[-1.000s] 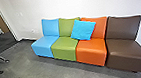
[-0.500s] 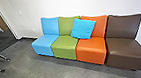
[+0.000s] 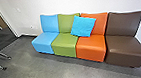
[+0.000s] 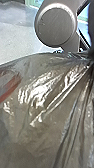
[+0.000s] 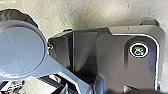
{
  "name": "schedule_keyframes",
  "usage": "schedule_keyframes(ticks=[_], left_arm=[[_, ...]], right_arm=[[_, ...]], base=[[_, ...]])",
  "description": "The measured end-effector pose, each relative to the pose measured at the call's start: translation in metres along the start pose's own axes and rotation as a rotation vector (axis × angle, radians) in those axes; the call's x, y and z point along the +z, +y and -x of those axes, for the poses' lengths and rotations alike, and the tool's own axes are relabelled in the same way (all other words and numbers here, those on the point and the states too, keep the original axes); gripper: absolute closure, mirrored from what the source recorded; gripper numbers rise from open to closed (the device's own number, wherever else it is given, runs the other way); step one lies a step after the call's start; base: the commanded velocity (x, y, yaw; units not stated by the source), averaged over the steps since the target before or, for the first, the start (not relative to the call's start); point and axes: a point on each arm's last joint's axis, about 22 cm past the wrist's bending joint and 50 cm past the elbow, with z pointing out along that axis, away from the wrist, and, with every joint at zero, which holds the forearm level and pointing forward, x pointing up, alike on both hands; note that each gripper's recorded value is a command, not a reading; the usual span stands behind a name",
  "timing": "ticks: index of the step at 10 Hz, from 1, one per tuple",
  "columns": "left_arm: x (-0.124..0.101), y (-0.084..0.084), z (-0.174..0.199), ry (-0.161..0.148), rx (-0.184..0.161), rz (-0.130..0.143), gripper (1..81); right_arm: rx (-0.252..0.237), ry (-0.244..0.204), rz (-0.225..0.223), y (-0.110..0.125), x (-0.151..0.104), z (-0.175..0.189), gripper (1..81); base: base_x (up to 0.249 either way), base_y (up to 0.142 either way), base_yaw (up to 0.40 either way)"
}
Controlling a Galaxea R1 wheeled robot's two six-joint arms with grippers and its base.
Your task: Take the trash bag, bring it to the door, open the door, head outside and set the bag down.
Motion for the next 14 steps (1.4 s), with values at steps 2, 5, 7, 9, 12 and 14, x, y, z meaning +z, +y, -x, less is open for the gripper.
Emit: schedule_keyframes(ticks=[2, 5, 7, 9, 12, 14], left_arm=[[0.005, 0.008, 0.009, 0.003, 0.014, 0.001, 81.1], [-0.007, 0.018, 0.017, 0.039, 0.046, -0.011, 81.1], [-0.016, 0.021, 0.024, 0.061, 0.058, -0.023, 81.1], [-0.023, 0.020, 0.033, 0.083, 0.067, -0.041, 81.1], [-0.022, 0.016, 0.051, 0.108, 0.070, -0.068, 81.1], [-0.012, 0.021, 0.071, 0.116, 0.056, -0.062, 81.1]], right_arm=[[-0.018, 0.021, -0.008, -0.015, -0.006, 0.000, 1.0], [-0.058, 0.065, -0.010, -0.039, -0.025, 0.004, 1.0], [-0.069, 0.085, 0.011, -0.041, -0.034, 0.015, 1.0], [-0.081, 0.107, 0.031, -0.044, -0.032, 0.024, 1.0], [-0.134, 0.134, 0.039, -0.062, -0.026, 0.036, 1.0], [-0.160, 0.132, 0.052, -0.066, -0.013, 0.048, 1.0]], base=[[0.000, 0.000, 0.000], [0.000, 0.000, 0.000], [0.000, 0.000, 0.000], [0.000, 0.000, 0.000], [0.000, 0.000, 0.000], [0.000, 0.000, 0.000]])
